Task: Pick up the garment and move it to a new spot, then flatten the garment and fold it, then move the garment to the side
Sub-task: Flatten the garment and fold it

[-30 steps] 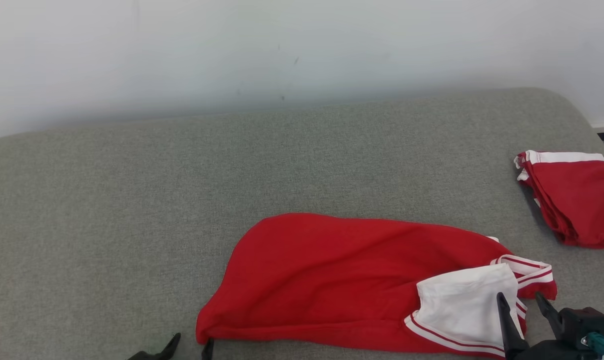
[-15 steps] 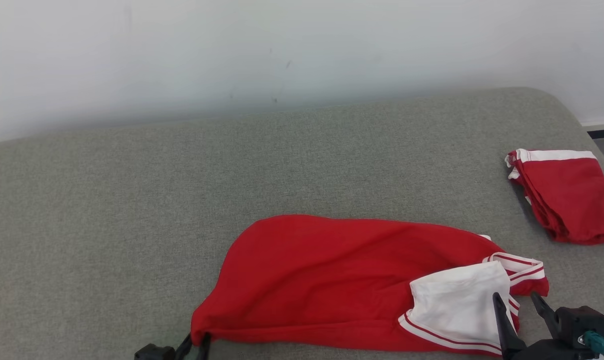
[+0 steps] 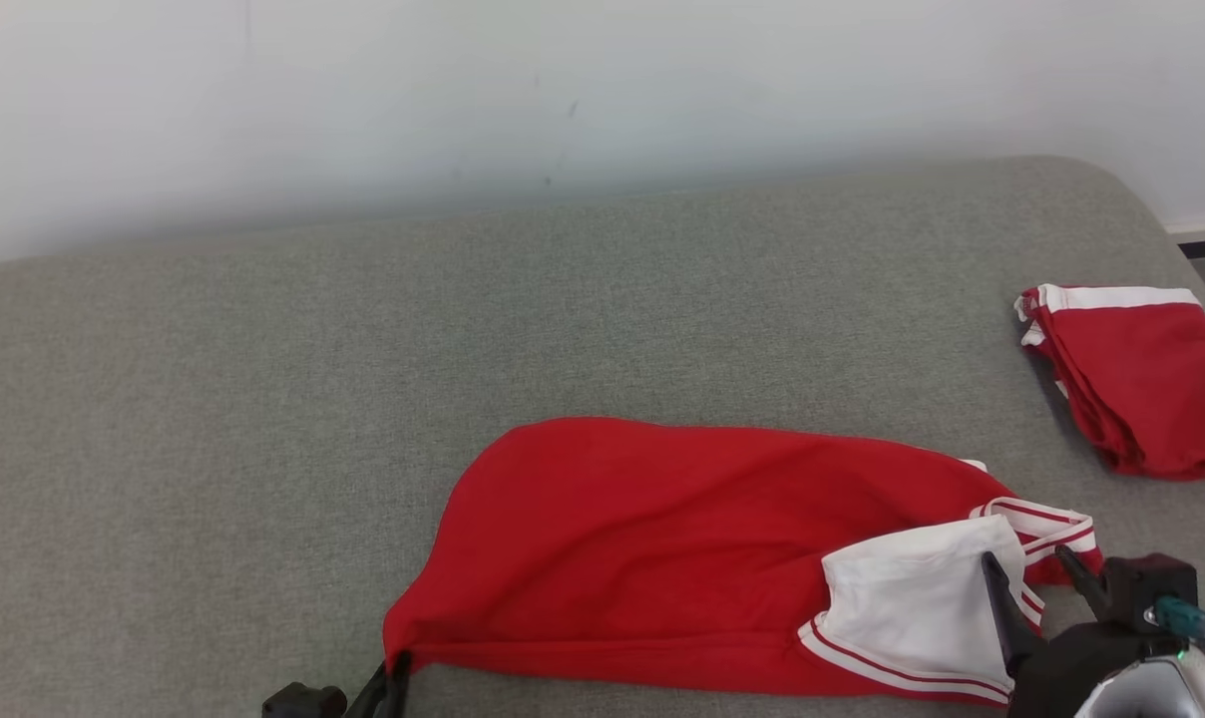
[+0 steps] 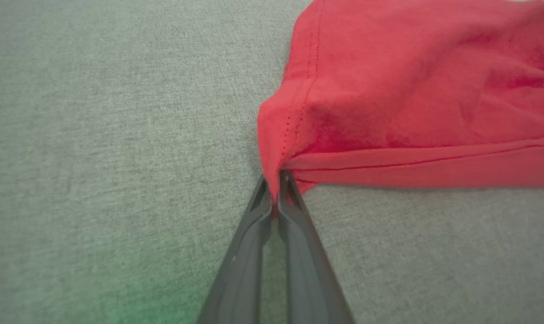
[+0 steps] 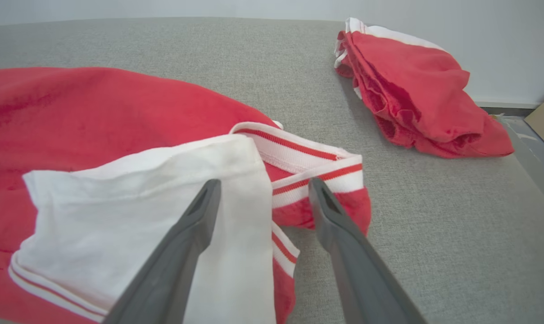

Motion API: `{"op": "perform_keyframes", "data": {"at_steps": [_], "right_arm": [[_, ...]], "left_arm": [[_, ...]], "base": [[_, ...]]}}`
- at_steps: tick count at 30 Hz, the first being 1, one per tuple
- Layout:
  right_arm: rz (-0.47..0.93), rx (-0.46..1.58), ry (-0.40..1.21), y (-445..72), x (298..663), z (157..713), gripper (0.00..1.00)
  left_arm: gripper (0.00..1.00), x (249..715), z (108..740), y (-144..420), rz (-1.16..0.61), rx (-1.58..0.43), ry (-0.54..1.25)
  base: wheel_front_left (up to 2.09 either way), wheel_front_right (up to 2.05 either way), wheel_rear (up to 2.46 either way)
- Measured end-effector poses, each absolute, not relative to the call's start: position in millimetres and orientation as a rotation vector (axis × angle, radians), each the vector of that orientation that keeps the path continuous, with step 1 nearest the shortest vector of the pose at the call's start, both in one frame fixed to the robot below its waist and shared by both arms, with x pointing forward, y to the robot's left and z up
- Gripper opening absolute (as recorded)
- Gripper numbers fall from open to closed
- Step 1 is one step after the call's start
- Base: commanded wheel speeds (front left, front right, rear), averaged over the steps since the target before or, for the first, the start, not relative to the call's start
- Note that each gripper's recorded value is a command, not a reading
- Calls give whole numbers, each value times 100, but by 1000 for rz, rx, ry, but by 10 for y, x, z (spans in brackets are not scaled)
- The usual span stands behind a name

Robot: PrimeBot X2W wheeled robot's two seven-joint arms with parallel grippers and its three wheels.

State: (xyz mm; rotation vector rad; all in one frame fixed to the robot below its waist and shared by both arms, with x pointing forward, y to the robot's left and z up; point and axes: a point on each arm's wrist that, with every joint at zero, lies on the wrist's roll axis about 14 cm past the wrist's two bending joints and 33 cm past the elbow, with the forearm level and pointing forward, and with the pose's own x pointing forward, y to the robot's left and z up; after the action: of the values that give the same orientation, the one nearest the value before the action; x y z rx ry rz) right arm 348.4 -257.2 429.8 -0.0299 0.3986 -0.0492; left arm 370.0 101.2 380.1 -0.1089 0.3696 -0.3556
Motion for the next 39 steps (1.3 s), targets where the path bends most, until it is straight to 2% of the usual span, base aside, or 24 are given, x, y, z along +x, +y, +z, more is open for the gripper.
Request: {"op": "perform_keyframes", "data": {"at_steps": [9,10,11,12,13,14,15,16,17,20,35,36,37,38,39], "right_arm": [[34,-62,479,-2454,3649,4178,100],[45,-56,481,-2417,3653,4170,95],[51,-49,485,-2393,3651,4158,84],[55,-45,487,-2380,3647,4149,78],[58,-45,489,-2369,3643,4142,61],[63,-43,490,-2354,3639,4137,55],[68,-42,487,-2338,3638,4139,54],[73,-44,482,-2323,3638,4145,44],[78,-45,476,-2307,3640,4155,39],[88,-61,446,-2280,3654,4211,0],[69,-83,415,-2324,3667,4304,0],[66,-79,416,-2327,3662,4300,2],[64,-76,420,-2328,3654,4292,82],[63,-75,423,-2326,3646,4286,100],[62,-74,425,-2327,3638,4279,100]], "left_arm": [[0,3710,3797,1047,-342,-118,369],[0,3709,3797,1055,-340,-118,370],[0,3710,3797,1061,-338,-119,369],[0,3712,3798,1065,-336,-119,369],[0,3714,3799,1068,-335,-120,368],[0,3718,3801,1070,-334,-121,367],[0,3721,3803,1072,-334,-122,367],[0,3724,3806,1074,-332,-123,366],[0,3727,3809,1074,-332,-124,365],[0,3736,3820,1069,-332,-125,361],[0,3753,3861,1083,-326,-127,347],[0,3754,3863,1086,-325,-127,346],[0,3756,3867,1090,-323,-127,345],[0,3757,3870,1090,-323,-128,344],[0,3757,3869,1092,-323,-128,344]], "base": [[0,0,0],[0,0,0],[0,0,0],[0,0,0],[0,0,0],[0,0,0],[0,0,0],[0,0,0],[0,0,0],[0,0,0],[0,0,0],[0,0,0],[0,0,0],[0,0,0],[0,0,0]]}}
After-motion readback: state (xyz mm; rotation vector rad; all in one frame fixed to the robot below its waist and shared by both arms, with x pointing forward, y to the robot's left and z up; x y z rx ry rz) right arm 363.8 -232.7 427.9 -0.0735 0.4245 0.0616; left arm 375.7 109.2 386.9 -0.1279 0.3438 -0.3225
